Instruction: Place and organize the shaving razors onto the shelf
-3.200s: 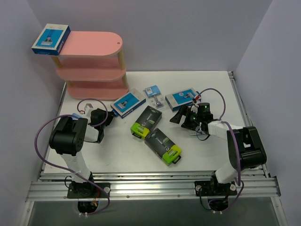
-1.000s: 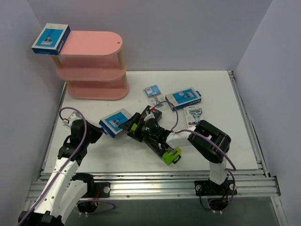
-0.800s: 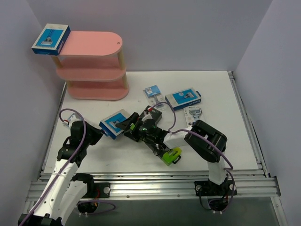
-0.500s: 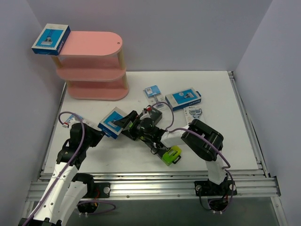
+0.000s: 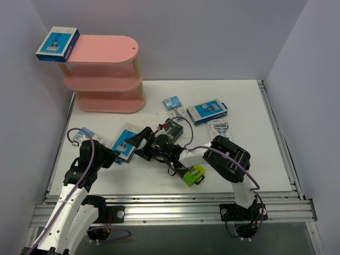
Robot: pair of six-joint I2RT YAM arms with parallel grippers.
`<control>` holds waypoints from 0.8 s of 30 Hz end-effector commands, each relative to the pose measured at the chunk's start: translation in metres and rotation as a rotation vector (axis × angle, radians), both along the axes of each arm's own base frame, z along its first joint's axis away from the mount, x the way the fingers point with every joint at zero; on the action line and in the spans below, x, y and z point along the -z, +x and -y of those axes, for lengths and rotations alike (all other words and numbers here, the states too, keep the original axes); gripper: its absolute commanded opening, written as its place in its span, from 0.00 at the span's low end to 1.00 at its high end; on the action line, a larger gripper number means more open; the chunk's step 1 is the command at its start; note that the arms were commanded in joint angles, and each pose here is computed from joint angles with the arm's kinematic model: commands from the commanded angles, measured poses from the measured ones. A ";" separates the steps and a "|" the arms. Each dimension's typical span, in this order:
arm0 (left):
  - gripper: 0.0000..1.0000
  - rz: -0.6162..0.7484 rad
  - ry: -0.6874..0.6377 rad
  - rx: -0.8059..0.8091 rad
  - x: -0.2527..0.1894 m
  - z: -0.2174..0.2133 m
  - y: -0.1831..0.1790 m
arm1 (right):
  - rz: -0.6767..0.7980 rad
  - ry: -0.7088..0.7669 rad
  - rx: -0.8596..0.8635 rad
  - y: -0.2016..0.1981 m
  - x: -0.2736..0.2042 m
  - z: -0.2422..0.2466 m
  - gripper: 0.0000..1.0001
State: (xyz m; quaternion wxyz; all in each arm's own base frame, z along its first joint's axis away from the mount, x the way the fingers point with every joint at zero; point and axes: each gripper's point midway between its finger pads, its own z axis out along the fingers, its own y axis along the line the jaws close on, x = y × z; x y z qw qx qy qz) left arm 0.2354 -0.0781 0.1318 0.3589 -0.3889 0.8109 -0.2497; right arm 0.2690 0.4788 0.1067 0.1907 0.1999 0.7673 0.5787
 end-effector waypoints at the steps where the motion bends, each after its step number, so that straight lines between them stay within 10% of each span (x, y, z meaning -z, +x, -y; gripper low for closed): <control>1: 0.02 0.054 0.009 0.004 -0.018 -0.001 0.005 | -0.058 -0.098 0.007 -0.010 0.030 0.004 0.98; 8: 0.39 -0.020 0.060 -0.046 0.018 -0.014 -0.009 | -0.045 -0.179 0.027 -0.010 0.037 0.016 0.98; 24: 0.42 -0.123 0.111 -0.209 0.079 -0.041 -0.019 | -0.052 -0.181 -0.001 -0.002 0.044 0.031 0.97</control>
